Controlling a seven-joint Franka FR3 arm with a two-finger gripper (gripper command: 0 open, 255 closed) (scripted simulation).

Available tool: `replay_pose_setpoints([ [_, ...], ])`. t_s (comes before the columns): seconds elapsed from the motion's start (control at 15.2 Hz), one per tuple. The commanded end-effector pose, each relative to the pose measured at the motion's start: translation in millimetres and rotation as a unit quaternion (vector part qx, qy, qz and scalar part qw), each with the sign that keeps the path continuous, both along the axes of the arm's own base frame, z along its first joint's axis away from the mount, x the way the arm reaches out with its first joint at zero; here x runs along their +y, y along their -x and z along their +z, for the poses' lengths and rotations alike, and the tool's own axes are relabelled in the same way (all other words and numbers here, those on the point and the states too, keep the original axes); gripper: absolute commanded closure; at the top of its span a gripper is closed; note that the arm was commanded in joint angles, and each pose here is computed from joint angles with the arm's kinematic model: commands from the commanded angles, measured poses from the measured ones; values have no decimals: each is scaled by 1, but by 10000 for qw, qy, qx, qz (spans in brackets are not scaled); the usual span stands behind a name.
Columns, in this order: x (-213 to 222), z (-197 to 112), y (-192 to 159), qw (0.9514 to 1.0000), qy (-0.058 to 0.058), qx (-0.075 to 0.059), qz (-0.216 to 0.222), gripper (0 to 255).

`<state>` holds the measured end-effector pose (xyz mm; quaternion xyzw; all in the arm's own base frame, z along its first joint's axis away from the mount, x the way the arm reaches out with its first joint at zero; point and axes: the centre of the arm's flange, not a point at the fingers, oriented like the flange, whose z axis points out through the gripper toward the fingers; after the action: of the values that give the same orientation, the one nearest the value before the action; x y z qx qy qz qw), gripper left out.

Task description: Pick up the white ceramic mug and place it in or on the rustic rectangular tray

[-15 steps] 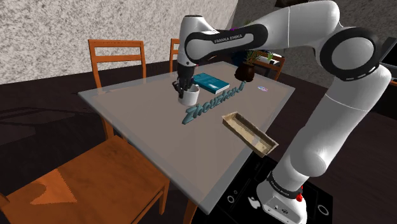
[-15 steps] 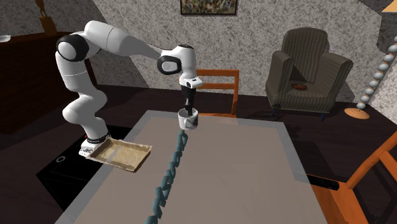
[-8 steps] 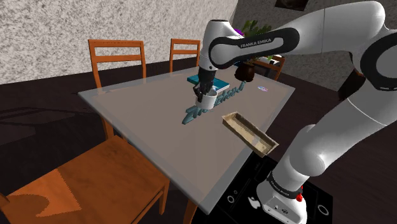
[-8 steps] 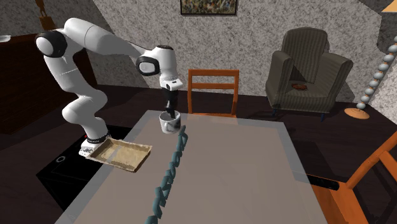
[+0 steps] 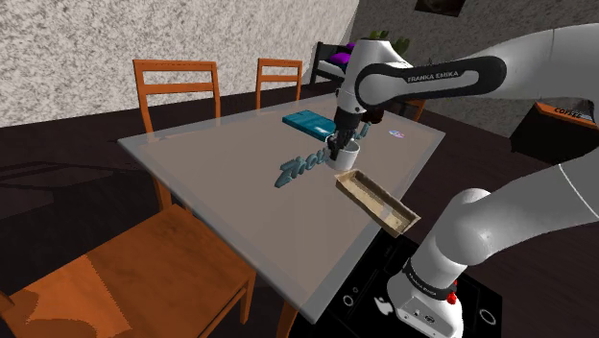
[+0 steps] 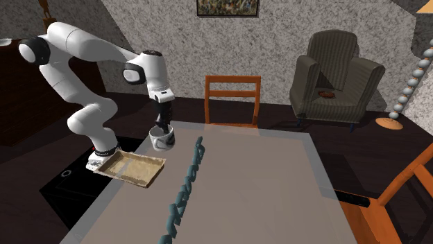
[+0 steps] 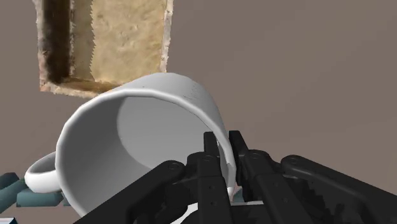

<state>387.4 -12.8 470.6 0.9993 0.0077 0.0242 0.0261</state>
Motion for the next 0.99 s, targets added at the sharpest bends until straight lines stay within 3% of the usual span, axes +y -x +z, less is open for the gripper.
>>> replay_pose_setpoints([
  [0.0,-13,0,22,10000,-3,-1,5,255],
  [0.73,-91,5,144,10000,-3,-1,5,255],
  [0.92,-91,-11,144,10000,-3,-1,5,255],
])
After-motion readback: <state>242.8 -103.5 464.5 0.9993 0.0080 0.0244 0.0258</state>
